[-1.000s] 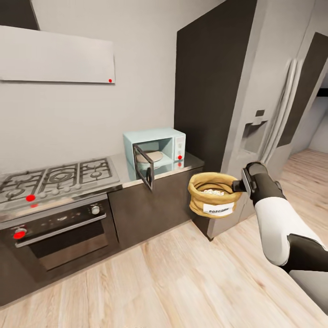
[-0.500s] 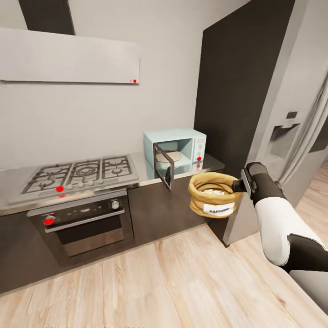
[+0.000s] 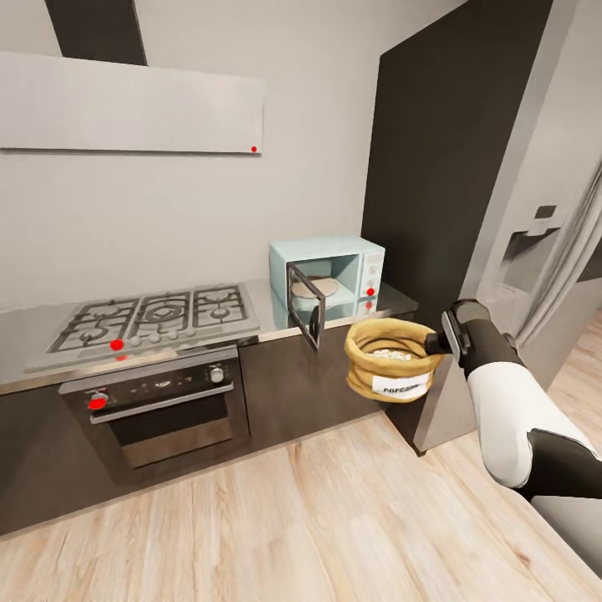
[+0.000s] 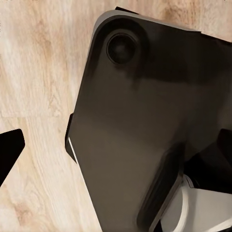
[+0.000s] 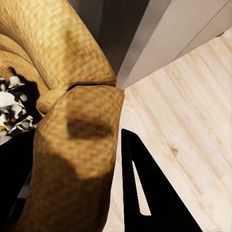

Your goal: In the kitchen, take the popcorn bag from the countertop, put it into the microwave, and heat it until the popcorn is cooked so the cooked popcorn ends up inside the bag.

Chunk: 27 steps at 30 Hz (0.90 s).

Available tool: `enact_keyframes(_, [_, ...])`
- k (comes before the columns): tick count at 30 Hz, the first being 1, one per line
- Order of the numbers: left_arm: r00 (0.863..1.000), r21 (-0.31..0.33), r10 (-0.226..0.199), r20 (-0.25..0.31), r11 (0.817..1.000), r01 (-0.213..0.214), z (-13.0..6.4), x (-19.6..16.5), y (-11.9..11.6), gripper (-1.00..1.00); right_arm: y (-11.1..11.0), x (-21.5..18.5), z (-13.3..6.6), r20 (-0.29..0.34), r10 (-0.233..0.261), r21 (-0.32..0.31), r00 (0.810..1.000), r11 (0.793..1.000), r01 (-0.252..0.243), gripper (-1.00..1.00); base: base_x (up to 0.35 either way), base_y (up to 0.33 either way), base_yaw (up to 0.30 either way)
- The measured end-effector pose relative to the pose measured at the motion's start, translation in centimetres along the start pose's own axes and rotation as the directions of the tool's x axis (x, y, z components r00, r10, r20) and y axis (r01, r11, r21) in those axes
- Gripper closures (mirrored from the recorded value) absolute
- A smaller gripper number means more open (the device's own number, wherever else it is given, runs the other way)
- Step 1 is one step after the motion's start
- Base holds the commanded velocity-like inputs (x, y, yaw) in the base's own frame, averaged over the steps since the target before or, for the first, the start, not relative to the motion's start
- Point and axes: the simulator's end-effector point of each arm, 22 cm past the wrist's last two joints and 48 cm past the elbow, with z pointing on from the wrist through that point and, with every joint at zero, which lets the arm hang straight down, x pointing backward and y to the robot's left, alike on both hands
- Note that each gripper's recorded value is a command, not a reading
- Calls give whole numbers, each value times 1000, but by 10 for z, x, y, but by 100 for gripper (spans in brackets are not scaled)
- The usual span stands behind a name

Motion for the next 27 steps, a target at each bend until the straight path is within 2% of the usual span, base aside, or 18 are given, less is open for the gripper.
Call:
enact_keyframes(14, [1000,0,0,-1,1000,0,0,0,1,-100,-4,-4,-3,11,-14,25,1000,1000,14,100,274,0,0])
enact_keyframes(19, [1000,1,1,-2,1000,-1,0,0,0,-100,-2,-7,-5,20,-46,40,999,998,45,100,52,0,0])
enact_keyframes(27, [1000,2,1,-4,1000,-1,0,1,-1,-100,1,-8,-5,23,-45,27,999,999,44,100,2,0,0])
